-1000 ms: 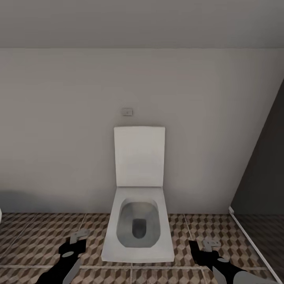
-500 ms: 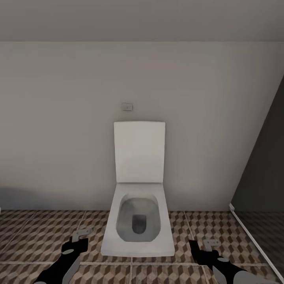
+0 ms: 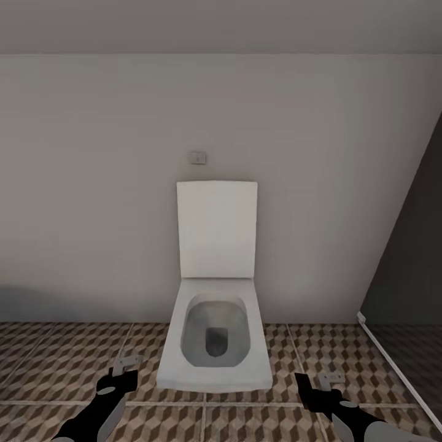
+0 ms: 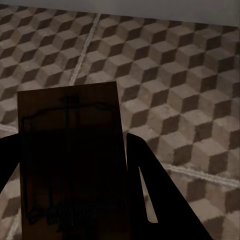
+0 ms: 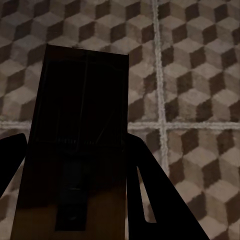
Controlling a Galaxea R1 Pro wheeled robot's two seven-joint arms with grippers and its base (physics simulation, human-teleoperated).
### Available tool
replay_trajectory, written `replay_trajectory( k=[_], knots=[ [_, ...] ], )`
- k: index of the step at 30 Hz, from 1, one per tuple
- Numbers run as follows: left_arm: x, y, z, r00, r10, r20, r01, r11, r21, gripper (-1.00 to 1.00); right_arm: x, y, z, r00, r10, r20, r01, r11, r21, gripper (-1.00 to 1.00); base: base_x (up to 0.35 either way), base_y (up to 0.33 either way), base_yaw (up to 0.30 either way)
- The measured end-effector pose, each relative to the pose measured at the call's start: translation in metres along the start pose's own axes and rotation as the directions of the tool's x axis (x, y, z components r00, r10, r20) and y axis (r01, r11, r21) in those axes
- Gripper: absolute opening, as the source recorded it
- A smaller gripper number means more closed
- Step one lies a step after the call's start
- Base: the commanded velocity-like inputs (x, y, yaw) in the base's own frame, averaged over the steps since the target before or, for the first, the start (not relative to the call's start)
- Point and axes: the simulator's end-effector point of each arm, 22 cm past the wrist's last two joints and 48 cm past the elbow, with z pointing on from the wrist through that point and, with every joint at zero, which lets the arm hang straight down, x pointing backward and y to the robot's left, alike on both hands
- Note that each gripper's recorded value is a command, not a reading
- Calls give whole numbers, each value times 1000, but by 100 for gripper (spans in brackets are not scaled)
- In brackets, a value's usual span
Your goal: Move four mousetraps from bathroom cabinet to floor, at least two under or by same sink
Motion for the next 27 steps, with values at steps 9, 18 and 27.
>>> replay_trajectory(
  k=[9,18,27],
  knots=[
    [18,-14,9,1000,4,-6,-4,998,60,-100,10,0,12,1000,-2,9,2,1000,1,-100,0,0,0],
    [37,-13,18,999,9,-40,-7,999,52,-100,28,0,20,1000,-3,-27,3,1000,1,-100,0,0,0],
    [52,12,29,997,-5,-71,6,1000,13,-100,47,-2,28,998,-5,-64,5,1000,3,-100,0,0,0]
  ],
)
